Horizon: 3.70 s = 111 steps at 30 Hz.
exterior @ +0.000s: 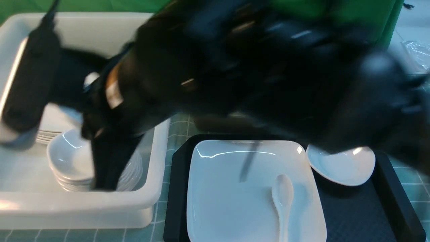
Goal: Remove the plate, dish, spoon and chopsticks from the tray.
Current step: Use the right arm to put the small plate into the large storage box on the left, then use the right arm to grab a small plate from the dinner plate, then use the right arm to put the small plate into the large storage box on the left
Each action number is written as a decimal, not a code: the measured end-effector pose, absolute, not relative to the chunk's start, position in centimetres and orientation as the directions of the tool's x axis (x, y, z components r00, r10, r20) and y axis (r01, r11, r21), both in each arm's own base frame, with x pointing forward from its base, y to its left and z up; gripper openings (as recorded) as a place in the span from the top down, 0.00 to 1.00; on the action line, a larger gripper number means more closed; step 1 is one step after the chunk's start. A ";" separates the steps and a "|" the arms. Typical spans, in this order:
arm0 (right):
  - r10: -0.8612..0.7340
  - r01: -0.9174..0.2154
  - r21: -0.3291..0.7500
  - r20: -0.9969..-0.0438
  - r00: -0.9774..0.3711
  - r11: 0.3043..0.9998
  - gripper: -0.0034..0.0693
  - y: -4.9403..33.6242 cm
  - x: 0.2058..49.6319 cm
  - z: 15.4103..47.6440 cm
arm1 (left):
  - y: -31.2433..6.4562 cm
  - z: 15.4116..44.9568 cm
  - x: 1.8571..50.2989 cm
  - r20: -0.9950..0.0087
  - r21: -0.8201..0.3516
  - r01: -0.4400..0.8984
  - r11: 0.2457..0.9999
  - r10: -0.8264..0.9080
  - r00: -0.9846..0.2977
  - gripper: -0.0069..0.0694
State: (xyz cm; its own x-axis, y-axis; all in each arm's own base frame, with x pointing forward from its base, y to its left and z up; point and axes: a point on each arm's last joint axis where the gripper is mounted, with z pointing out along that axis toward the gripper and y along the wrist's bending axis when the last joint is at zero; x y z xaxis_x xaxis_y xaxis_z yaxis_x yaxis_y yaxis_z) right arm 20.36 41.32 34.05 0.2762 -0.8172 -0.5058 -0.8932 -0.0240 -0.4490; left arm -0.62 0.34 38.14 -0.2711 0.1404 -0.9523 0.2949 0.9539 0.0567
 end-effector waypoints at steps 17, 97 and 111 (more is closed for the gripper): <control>-0.864 -0.865 -0.489 -0.383 0.326 -0.110 0.19 43.9 22.2 29.0 | 0.2 38.0 -1.1 -0.952 0.053 0.329 0.943 0.148 -0.270 0.89; -0.796 -0.818 -0.575 -0.500 0.340 0.012 0.88 33.8 18.6 37.8 | -1.4 36.6 3.4 -0.924 0.076 0.365 0.928 0.203 -0.324 0.89; -0.787 -0.746 -0.638 -0.354 0.506 -0.193 0.75 43.9 21.7 28.0 | 0.2 35.7 -0.4 -0.926 0.051 0.301 0.952 0.158 -0.342 0.89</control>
